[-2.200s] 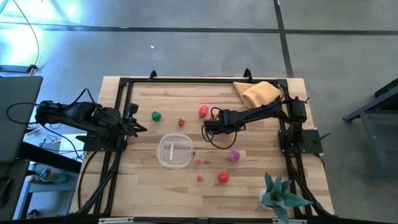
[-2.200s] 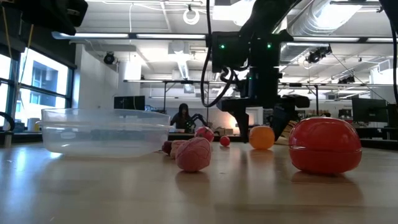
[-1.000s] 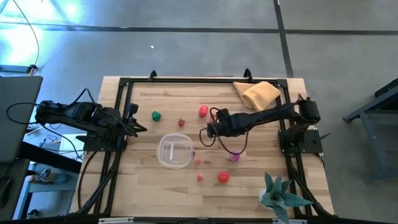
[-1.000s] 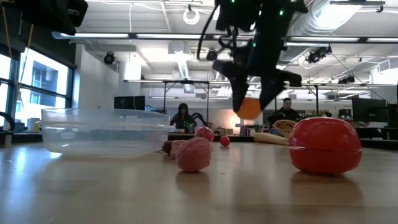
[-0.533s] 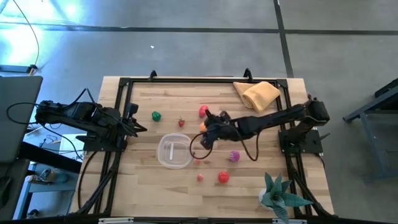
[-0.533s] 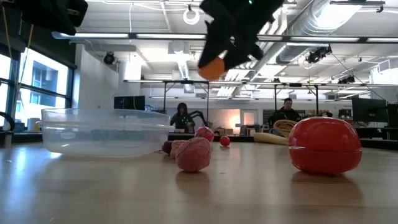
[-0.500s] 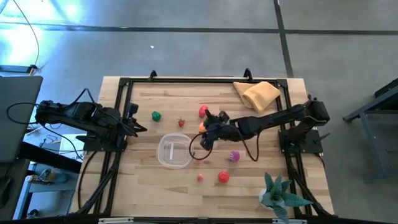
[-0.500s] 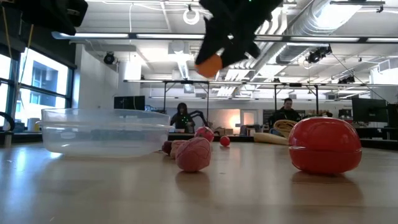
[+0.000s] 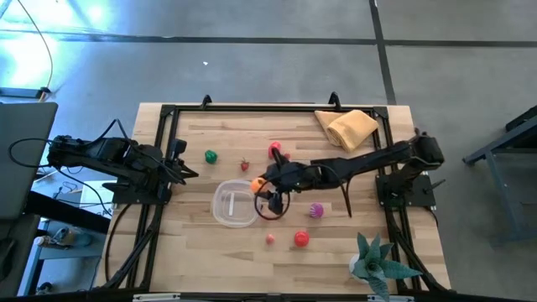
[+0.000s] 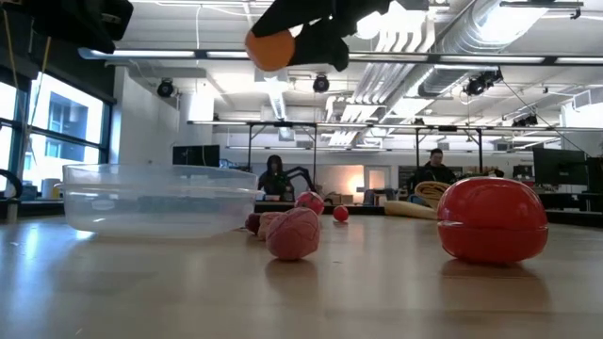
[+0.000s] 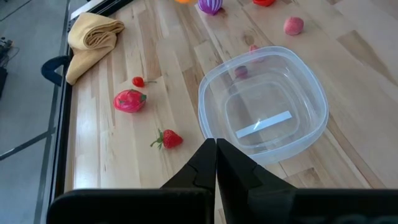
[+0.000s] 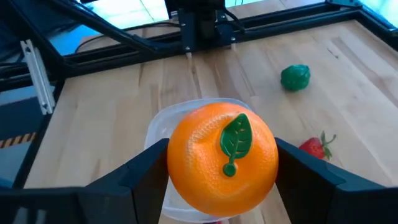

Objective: Pick and placing Produce into tupperware
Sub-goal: Put the orange into the transparent container

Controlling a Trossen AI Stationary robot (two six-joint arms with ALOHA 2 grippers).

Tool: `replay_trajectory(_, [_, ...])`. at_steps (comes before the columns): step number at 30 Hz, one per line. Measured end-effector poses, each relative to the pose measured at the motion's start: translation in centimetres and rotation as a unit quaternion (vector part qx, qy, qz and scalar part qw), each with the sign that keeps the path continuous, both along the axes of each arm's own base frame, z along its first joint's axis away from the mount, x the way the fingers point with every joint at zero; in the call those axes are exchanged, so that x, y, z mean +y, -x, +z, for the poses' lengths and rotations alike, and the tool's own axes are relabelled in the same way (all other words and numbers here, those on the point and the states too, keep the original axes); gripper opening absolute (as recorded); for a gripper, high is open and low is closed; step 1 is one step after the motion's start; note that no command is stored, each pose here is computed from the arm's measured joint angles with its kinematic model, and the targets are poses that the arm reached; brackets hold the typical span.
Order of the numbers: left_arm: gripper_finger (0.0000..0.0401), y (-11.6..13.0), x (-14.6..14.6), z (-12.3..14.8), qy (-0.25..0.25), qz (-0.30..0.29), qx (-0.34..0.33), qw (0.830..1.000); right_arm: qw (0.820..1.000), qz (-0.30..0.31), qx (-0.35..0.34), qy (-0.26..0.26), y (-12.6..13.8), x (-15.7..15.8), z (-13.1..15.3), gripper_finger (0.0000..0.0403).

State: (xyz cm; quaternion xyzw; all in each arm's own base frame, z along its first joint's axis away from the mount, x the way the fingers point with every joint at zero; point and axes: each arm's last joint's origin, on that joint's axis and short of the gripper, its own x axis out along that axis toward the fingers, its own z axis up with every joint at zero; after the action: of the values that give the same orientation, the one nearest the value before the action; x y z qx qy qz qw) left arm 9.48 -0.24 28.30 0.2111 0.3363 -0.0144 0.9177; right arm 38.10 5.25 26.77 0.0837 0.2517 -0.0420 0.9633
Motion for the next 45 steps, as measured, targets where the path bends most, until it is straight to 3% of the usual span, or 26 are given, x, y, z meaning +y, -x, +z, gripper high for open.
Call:
replay_trajectory(7, [0.0003, 0.0, 0.0, 0.0, 0.0, 0.0, 0.0, 1.0, 0.999, 0.02, -0.007, -0.029, -1.7, -2.1, -1.1, 0.0239])
replay_trajectory(12, [0.0003, 0.0, 0.0, 0.0, 0.0, 0.0, 0.0, 1.0, 0.998, 0.063, 0.02, -0.025, -4.9, -2.5, -1.4, 0.0239])
replay_trajectory(18, [0.0003, 0.0, 0.0, 0.0, 0.0, 0.0, 0.0, 1.0, 0.986, 0.102, 0.129, 0.008, -8.8, -1.5, -3.8, 0.0239])
replay_trajectory(26, [0.0003, 0.0, 0.0, 0.0, 0.0, 0.0, 0.0, 1.0, 0.967, 0.116, 0.223, 0.033, -12.3, -1.1, -8.6, 0.0239])
replay_trajectory(32, [0.0003, 0.0, 0.0, 0.0, 0.0, 0.0, 0.0, 1.0, 0.957, 0.123, 0.258, 0.053, -13.1, -1.2, -11.0, 0.0239])
replay_trajectory(37, [0.0003, 0.0, 0.0, 0.0, 0.0, 0.0, 0.0, 1.0, 0.953, 0.093, 0.273, 0.091, -12.9, -1.4, -11.1, 0.0239])
replay_trajectory(45, [0.0003, 0.0, 0.0, 0.0, 0.0, 0.0, 0.0, 1.0, 0.953, 0.091, 0.273, 0.093, -12.9, -1.5, -11.1, 0.0239])
